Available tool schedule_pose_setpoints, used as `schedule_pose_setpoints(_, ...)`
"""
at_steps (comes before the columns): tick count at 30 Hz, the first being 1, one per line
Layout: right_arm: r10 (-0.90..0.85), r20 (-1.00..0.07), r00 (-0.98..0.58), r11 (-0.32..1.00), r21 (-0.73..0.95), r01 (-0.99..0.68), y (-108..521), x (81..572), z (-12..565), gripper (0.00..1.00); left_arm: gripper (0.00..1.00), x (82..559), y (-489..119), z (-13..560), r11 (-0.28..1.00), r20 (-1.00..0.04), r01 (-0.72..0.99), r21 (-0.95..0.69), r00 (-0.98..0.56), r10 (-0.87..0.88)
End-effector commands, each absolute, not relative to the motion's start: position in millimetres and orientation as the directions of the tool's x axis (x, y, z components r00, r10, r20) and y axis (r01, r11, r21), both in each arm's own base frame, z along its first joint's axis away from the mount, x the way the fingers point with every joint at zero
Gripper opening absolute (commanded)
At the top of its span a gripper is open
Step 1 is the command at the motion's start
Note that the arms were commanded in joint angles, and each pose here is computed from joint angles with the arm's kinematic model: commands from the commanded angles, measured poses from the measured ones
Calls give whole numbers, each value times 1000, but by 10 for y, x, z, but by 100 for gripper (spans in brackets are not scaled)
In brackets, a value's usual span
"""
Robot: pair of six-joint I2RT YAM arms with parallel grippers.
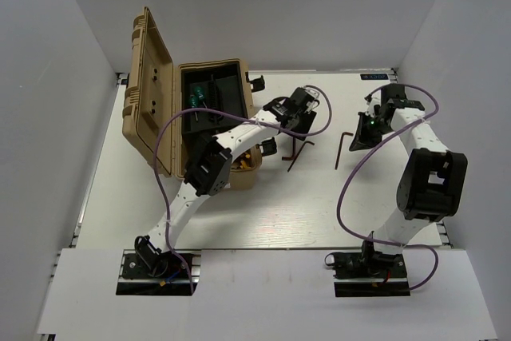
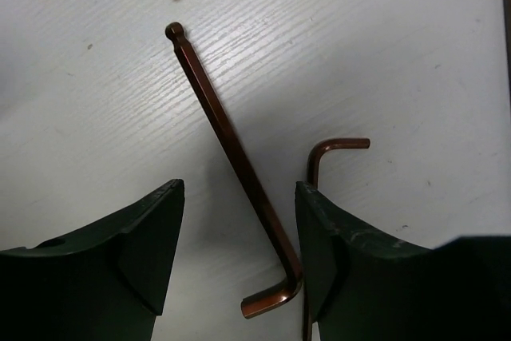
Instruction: Sort the tools into containers
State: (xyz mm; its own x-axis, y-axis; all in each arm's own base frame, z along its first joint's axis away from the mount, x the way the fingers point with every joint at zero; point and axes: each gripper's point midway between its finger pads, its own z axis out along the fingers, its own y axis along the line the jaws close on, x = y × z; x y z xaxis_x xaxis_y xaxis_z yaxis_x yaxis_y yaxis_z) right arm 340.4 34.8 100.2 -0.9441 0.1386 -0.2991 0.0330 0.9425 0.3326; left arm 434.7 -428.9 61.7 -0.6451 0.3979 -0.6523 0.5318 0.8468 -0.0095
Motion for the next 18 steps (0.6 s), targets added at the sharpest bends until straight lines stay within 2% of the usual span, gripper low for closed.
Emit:
schedule_pose_setpoints(1, 163, -371, -914, 912, 410, -4, 457, 3483, 1194, 0, 68, 4416, -4317, 741, 871, -692, 492, 8, -626, 360)
schedule_pose_setpoints(10, 195, -398, -897, 892, 451, -6, 469, 3481, 1237, 0, 64, 4373, -4337, 398, 886, -664, 462, 38, -651, 368)
schedule_pose_setpoints(17, 212, -405, -889, 883, 469, -3, 472, 3457, 1253, 0, 53, 4344, -4329, 293, 895, -658, 439, 83, -651, 380)
schedule_pose_setpoints(18, 214, -403, -890, 880, 475, -3, 473, 3460, 1246, 0, 48, 4337, -4322, 221, 894, -649, 440, 88, -656, 386)
